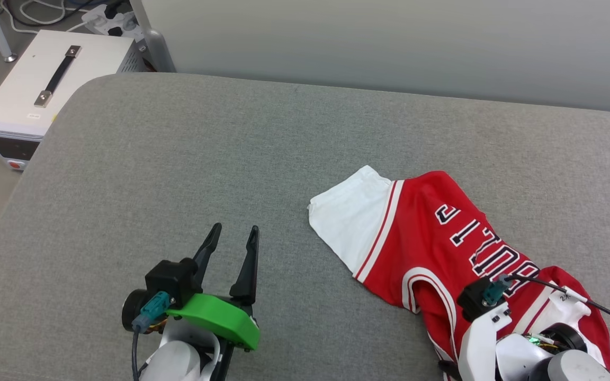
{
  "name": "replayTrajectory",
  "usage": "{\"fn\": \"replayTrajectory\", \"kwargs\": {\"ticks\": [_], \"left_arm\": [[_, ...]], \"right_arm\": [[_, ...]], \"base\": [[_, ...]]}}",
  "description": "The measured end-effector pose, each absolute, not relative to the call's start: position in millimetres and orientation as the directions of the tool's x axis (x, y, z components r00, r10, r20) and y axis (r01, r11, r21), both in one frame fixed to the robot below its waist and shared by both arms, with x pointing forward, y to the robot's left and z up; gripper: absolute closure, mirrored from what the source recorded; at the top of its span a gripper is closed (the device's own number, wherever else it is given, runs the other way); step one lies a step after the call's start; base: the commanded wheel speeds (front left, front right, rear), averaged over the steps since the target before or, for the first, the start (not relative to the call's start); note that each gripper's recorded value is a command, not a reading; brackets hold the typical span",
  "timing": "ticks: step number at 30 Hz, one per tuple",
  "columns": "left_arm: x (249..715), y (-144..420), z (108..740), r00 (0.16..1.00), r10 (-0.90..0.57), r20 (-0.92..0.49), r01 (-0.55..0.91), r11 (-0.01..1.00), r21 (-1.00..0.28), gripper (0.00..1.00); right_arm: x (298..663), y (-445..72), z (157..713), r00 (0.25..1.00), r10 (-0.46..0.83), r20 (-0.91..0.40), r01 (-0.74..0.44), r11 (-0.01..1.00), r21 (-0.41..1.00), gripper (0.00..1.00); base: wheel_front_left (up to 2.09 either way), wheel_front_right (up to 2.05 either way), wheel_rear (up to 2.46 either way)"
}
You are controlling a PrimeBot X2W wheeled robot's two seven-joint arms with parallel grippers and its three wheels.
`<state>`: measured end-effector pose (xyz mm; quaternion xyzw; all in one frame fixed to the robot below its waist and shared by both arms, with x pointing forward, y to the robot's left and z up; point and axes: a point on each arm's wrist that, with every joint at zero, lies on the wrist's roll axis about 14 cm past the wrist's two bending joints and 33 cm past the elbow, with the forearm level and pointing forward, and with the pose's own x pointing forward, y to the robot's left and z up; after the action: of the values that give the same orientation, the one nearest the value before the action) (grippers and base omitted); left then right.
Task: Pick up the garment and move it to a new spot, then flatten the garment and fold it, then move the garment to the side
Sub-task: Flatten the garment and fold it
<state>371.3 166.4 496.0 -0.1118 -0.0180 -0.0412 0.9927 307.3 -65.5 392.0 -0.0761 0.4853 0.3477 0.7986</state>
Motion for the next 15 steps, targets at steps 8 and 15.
{"fn": "replayTrajectory", "kwargs": {"ticks": [8, 15], "left_arm": [[369.4, 169.1, 494.5, 0.997, -0.070, 0.040, 0.077, 0.972, -0.220, 0.00], [369.3, 171.2, 486.8, 0.998, -0.061, 0.015, 0.063, 0.972, -0.225, 0.00]], "right_arm": [[347.4, -68.1, 431.7, 0.400, 0.515, -0.758, -0.616, 0.764, 0.194, 0.00], [404.1, -123.7, 448.9, 0.484, 0.357, -0.799, -0.512, 0.856, 0.072, 0.00]], "base": [[0.00, 0.00, 0.00], [0.00, 0.00, 0.00]]}}
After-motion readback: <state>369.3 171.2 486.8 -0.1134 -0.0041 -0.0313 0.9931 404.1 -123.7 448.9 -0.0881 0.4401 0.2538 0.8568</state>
